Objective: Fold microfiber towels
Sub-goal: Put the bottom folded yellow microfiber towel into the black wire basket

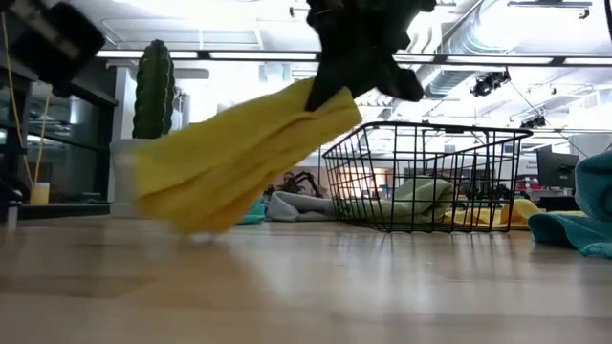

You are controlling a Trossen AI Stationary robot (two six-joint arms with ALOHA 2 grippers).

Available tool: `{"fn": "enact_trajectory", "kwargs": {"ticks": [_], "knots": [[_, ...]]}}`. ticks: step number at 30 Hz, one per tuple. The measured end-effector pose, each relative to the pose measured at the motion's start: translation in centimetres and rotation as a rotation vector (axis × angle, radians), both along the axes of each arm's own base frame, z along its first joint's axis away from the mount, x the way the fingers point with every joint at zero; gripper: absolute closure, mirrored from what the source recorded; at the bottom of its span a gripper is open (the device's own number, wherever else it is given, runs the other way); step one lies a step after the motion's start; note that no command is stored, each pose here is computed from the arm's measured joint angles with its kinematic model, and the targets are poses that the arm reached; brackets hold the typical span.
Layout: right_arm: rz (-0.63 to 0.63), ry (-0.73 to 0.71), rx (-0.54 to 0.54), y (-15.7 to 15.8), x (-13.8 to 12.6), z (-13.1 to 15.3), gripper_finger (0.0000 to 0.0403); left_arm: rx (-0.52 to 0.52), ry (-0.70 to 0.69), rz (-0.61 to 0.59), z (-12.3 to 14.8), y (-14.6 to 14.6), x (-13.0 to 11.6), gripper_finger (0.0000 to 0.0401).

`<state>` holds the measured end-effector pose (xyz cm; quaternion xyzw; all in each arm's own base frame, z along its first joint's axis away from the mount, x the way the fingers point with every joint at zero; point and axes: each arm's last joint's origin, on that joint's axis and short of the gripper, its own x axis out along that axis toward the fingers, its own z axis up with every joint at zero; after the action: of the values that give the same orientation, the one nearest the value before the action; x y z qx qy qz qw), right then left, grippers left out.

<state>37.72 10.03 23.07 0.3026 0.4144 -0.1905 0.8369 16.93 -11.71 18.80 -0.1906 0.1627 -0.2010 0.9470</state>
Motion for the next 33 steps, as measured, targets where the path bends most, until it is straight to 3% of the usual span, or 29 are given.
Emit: {"fn": "enact_trajectory", "kwargs": {"ticks": [4,9,21,27,33], "knots": [[-0.064,0.014,-0.074,-3.1,-0.9,1.9,0.0400,0.054,-0.061,0.031,1.1,1.2,-0.3,0.0401],[-0.120,0.076,-0.096,-6.3,-2.5,3.6,0.0401,0.078,0.007,0.080,0.6,2.2,-0.3,0.0401],[-0.203,0.186,-0.018,-9.0,-9.1,8.7,0.0402,0.086,0.036,0.090,0.2,2.3,-0.2,0.0401],[-0.317,0.386,-0.042,-10.1,-11.4,8.3,0.0402,0.083,0.036,0.092,0.3,2.3,-0.1,0.0401],[-0.341,0.457,-0.057,-11.2,-10.3,6.8,0.0403,0.083,0.036,0.091,0.3,2.3,-0.2,0.0401]]}}
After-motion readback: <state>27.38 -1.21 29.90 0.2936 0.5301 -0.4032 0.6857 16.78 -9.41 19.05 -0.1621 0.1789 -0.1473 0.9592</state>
